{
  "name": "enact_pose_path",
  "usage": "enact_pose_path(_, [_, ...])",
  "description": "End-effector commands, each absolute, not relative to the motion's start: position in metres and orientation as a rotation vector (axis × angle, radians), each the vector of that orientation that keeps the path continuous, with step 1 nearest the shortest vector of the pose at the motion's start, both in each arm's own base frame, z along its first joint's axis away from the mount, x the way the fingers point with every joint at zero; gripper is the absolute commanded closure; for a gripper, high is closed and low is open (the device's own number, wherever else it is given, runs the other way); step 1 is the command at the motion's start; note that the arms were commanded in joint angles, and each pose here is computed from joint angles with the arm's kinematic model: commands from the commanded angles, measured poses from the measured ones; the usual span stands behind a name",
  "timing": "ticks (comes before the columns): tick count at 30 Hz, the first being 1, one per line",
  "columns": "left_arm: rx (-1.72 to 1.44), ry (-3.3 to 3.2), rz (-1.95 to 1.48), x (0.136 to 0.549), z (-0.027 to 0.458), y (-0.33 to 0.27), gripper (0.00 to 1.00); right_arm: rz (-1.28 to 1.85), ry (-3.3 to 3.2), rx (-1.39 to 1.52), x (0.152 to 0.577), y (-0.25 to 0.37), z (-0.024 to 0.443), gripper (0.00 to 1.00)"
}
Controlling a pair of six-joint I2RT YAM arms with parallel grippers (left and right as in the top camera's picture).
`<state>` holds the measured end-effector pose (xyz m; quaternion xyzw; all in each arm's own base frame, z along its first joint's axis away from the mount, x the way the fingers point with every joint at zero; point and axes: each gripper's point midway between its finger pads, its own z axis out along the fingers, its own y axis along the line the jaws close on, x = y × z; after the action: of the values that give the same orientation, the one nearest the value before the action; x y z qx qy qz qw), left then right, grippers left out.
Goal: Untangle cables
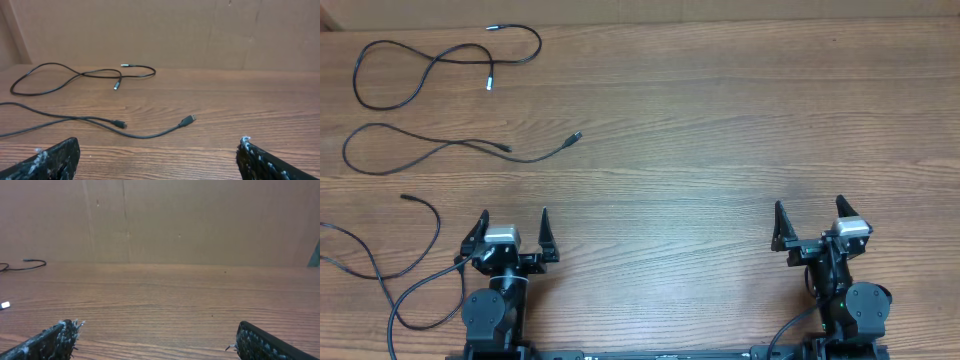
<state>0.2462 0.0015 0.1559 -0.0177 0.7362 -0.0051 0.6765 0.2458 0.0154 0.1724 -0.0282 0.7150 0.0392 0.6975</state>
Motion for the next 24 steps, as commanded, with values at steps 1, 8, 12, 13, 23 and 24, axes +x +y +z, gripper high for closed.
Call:
enact_pose_path(1, [-0.037, 1.646, -0.013, 0.246, 0.156, 0.002, 0.01, 0.079, 1.589, -0.051, 0.246, 0.013, 0.171, 0.0])
enact_pose_path(8, [-0.037, 1.646, -0.013, 0.246, 0.156, 0.002, 0.01, 0.079, 1.589, -0.051, 0.246, 0.013, 0.171, 0.0])
enact_pose_path(12, [-0.037, 1.646, -0.013, 0.246, 0.156, 0.002, 0.0, 0.079, 1.589, -0.051, 0.246, 0.013, 0.171, 0.0])
enact_pose_path(13, [-0.037, 1.646, -0.013, 0.246, 0.156, 0.002, 0.0, 0.079, 1.589, -0.051, 0.246, 0.013, 0.171, 0.0])
enact_pose_path(23, [-0.037, 1.646, -0.013, 0.246, 0.156, 0.002, 0.01, 0.032, 1.594, -0.005, 0.246, 0.003, 0.17, 0.0])
enact_pose_path(24, [-0.037, 1.646, -0.013, 0.246, 0.156, 0.002, 0.01, 0.032, 1.594, -0.004, 0.246, 0.003, 0.17, 0.0])
